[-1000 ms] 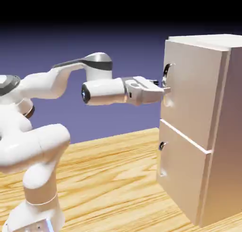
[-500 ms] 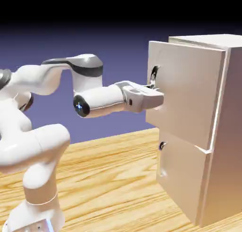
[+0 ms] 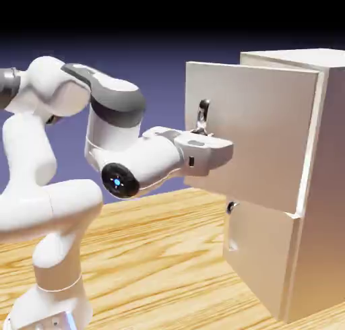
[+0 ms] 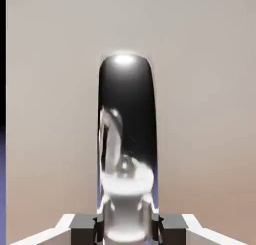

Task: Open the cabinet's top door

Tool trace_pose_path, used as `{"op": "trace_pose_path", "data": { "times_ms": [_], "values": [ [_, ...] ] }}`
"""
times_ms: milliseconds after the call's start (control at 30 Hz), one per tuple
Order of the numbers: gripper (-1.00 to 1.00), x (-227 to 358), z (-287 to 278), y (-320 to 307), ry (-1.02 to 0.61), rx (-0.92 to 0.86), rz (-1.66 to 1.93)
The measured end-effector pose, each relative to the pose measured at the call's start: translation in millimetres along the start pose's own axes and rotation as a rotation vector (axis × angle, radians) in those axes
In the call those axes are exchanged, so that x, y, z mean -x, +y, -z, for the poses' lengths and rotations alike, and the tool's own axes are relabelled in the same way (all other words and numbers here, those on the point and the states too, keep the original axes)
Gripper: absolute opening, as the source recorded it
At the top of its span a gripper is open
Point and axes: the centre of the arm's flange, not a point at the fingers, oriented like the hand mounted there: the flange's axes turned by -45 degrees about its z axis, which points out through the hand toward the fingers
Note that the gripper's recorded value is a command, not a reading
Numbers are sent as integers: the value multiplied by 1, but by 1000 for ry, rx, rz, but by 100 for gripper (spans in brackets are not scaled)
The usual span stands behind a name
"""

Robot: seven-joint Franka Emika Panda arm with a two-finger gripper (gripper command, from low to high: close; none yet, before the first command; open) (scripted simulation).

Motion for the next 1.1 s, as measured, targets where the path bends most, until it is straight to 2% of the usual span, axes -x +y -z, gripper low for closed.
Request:
{"op": "trace_pose_path", "data": {
  "times_ms": [633,1067,1100],
  "values": [
    [-100,0,86,93,0,-484,0],
    [-100,0,116,179,0,-834,0],
    [100,0,117,181,0,-841,0]
  ]
}}
